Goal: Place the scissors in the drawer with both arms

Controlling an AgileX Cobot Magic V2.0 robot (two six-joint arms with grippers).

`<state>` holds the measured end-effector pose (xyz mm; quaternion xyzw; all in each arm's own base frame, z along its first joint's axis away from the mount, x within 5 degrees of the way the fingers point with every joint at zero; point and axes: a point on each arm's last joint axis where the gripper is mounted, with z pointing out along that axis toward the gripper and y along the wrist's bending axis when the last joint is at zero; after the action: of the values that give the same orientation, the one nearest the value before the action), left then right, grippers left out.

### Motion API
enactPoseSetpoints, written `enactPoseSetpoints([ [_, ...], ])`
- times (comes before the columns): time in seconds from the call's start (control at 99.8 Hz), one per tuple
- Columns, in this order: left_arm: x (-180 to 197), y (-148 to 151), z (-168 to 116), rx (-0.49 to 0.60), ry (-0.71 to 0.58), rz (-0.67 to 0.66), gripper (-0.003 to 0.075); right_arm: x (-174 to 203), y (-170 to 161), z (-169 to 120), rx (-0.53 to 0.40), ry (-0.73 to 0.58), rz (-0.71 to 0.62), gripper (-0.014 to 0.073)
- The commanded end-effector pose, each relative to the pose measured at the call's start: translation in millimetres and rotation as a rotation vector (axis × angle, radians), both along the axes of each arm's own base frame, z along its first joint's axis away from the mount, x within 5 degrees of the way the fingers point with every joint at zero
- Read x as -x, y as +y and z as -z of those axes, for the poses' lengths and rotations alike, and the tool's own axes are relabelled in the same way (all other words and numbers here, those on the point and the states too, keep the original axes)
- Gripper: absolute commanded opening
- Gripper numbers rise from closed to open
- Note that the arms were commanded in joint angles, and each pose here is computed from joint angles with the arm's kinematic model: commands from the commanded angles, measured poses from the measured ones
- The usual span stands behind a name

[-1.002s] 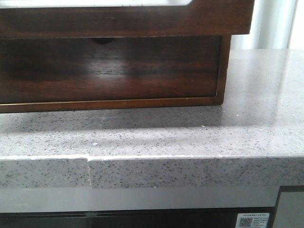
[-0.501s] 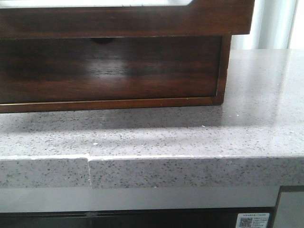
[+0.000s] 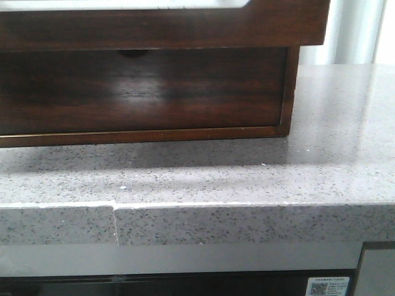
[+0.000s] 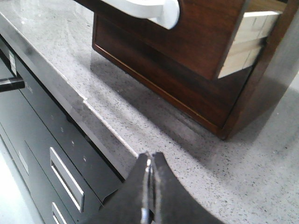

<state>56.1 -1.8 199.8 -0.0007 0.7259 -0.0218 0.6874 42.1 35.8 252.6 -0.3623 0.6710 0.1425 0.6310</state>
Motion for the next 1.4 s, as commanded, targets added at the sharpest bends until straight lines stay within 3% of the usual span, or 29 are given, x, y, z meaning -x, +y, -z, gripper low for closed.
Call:
enactPoseSetpoints([
  [0.0,1.6,0.5,9.3,0.076,0.039,-0.015,-0.0022,-0.2,0.7,-15.4,-0.065,-0.075,-0.004,-0.0061],
  [0.13,2.5,1.3,16.3,0.051,0.115,-0.023,-0.0022,-0.2,0.7,-15.4,-0.065,-0.075,-0.004,-0.0061],
  [1.393,2.5,1.2,16.3,0.051,0.115,-0.021,-0.0022,-0.5,0.3,-15.4,-0.05,-0.088,-0.001,-0.0061],
])
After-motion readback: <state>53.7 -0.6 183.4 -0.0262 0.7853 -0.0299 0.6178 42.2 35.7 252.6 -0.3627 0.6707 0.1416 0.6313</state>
